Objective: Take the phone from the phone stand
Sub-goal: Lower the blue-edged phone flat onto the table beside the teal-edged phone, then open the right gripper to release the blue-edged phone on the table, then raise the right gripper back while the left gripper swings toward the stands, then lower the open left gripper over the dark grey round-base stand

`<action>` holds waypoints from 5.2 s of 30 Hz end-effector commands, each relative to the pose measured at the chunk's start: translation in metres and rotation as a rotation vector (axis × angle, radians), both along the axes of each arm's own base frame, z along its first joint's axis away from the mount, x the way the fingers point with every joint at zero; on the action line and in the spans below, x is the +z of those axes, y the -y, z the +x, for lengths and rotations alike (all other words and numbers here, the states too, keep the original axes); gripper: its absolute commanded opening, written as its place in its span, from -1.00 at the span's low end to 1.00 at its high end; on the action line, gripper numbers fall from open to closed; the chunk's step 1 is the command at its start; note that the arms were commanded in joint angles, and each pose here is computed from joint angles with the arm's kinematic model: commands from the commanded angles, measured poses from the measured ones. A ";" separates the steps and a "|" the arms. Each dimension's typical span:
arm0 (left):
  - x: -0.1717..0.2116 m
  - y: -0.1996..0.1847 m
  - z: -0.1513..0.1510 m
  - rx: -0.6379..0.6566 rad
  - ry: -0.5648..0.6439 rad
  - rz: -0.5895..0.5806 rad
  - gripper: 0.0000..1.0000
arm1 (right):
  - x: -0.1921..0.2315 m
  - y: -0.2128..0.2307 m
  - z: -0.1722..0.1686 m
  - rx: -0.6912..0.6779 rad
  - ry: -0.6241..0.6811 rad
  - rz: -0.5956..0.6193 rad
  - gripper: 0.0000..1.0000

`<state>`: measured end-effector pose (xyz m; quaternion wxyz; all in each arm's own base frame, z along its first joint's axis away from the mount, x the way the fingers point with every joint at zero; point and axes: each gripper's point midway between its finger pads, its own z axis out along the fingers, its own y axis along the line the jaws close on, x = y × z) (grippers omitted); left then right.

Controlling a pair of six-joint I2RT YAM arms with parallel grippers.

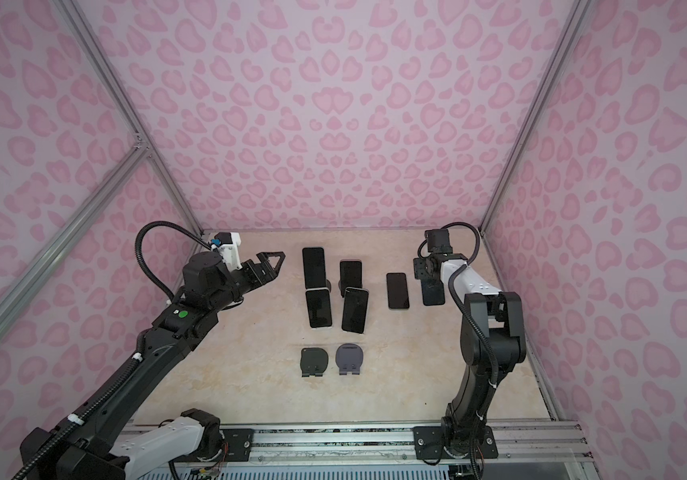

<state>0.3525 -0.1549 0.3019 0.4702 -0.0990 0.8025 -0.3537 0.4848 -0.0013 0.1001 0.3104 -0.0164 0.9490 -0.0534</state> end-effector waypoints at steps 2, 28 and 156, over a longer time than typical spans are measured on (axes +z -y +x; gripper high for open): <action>0.006 0.001 0.004 -0.013 0.007 -0.025 0.98 | -0.024 -0.006 0.000 0.047 -0.099 0.037 0.24; -0.001 0.003 0.011 -0.043 -0.037 -0.082 0.98 | -0.076 -0.017 0.015 0.007 -0.255 0.203 0.24; -0.226 0.083 -0.150 0.094 -0.509 0.605 0.91 | 0.052 -0.064 -0.184 -0.089 0.487 0.378 0.88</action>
